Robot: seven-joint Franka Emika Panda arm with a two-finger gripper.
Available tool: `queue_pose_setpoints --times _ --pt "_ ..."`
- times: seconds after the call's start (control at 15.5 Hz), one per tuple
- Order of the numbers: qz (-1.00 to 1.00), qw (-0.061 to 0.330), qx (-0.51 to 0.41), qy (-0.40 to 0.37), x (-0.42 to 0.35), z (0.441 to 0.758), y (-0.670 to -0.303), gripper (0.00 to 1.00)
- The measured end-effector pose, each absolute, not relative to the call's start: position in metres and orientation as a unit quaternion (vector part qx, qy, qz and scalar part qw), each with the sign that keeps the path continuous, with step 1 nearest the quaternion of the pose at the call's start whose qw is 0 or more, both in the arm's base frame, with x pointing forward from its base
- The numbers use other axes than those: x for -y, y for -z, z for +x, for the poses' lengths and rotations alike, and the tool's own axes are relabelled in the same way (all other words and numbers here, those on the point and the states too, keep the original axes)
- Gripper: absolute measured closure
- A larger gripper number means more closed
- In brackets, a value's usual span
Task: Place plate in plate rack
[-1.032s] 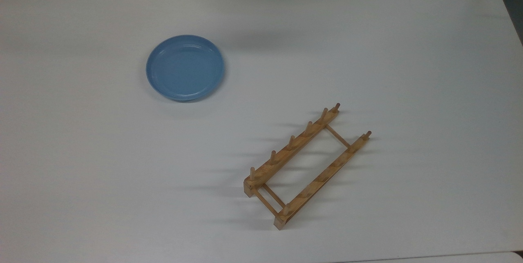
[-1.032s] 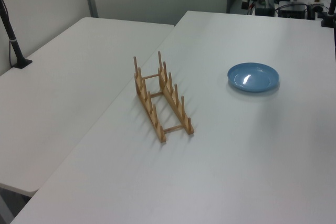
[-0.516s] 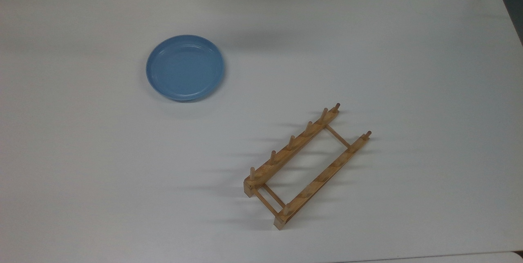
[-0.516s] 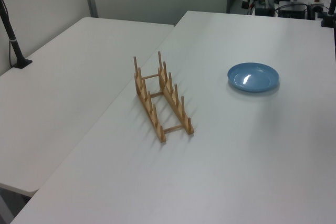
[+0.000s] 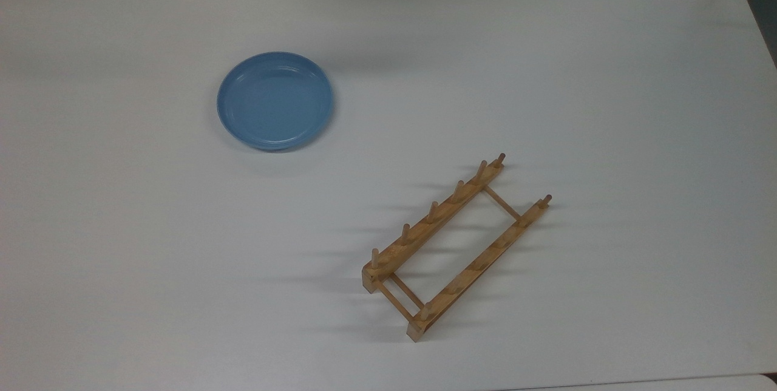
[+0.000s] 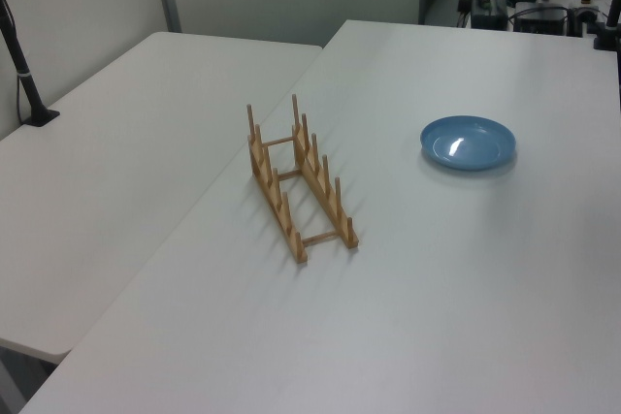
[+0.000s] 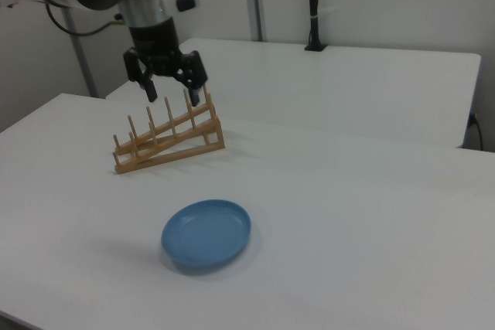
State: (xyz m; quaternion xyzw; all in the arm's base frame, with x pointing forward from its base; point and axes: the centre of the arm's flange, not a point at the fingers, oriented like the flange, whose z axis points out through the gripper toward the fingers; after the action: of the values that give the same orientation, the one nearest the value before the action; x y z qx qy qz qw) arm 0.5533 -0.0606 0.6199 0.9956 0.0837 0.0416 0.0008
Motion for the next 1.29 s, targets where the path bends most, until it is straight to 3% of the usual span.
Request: queue_pose_setpoints --times 0.19,0.39,0.71,0.97,1.16,1.29 --pt "0.989 0.022 -0.148 -0.017 0.099 0.549 -0.604 0.00" --pt "0.989 0.026 -0.146 -0.008 0.128 0.555 -0.564 0.00" --pt "0.992 0.035 -0.121 -0.025 0.154 0.578 -0.439 0.00" --pt "0.993 0.028 -0.115 -0.004 0.155 0.584 -0.380 0.00" --pt "0.993 0.023 -0.111 0.012 0.159 0.585 -0.359 0.04" --pt "0.994 0.021 -0.109 0.018 0.161 0.585 -0.351 0.20"
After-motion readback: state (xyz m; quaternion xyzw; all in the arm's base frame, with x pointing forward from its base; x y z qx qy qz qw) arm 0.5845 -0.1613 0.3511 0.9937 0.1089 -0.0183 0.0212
